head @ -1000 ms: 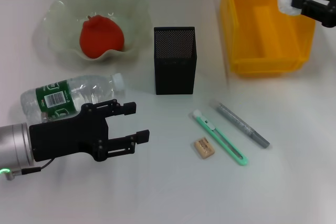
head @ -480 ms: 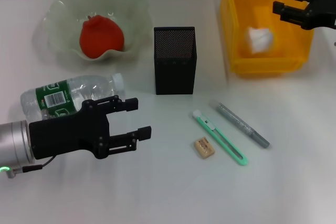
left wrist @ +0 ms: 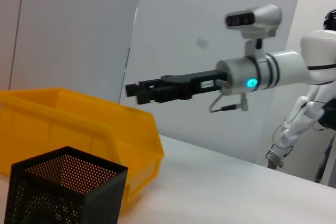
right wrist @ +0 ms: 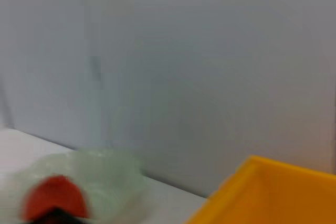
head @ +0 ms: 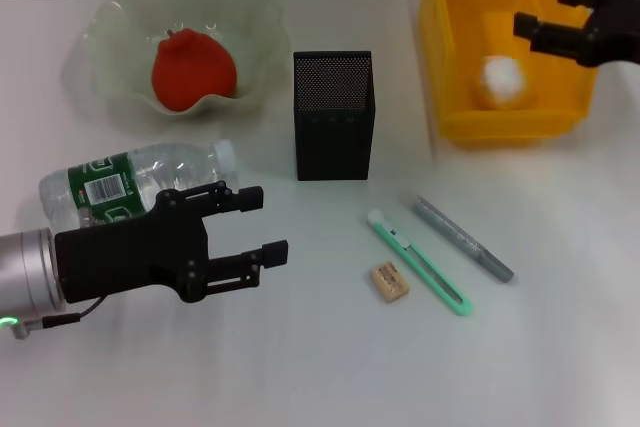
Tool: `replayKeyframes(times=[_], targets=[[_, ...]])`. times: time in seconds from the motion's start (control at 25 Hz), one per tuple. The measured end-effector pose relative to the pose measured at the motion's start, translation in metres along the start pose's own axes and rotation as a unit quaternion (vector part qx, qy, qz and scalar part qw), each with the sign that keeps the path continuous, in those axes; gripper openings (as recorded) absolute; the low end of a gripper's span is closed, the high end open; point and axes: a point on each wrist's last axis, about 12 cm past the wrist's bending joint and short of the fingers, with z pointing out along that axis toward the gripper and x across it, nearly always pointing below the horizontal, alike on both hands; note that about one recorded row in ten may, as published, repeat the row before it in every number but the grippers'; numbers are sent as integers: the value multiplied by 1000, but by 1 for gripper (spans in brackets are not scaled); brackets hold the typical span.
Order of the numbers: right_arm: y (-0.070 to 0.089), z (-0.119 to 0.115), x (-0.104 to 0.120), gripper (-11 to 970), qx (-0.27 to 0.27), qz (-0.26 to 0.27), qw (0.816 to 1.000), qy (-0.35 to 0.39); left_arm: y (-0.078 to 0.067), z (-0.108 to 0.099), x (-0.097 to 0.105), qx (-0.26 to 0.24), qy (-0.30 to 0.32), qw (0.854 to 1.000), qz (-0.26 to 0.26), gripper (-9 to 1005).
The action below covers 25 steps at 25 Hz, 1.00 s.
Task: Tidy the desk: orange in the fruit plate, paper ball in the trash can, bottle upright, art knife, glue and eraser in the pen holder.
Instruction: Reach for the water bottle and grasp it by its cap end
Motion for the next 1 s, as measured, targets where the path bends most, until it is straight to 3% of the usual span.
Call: replayKeyframes(times=[0.04,0.16,0.24,0.44,0.68,1.0], targets=[[11,-11,1,810,-42,0,999,-27,0,0,0,0,0,1000,0,726],[21,-27,5,809,-74,-6,995,-65,0,0,-1,0,-1,1000,1,726],[33,-54,15,809,-97,-7,988,-123,1,0,-2,-1,-4,1000,2,726],[50,-82,37,810,-134,6,979,-154,2,0,-5,-8,-19,1000,2,726],[67,-87,58,809,-160,-30,971,-176,3,0,-7,-10,-25,1000,4,725],[87,-59,79,809,-251,-61,962,-88,9,-4,-14,-33,-53,998,4,725]])
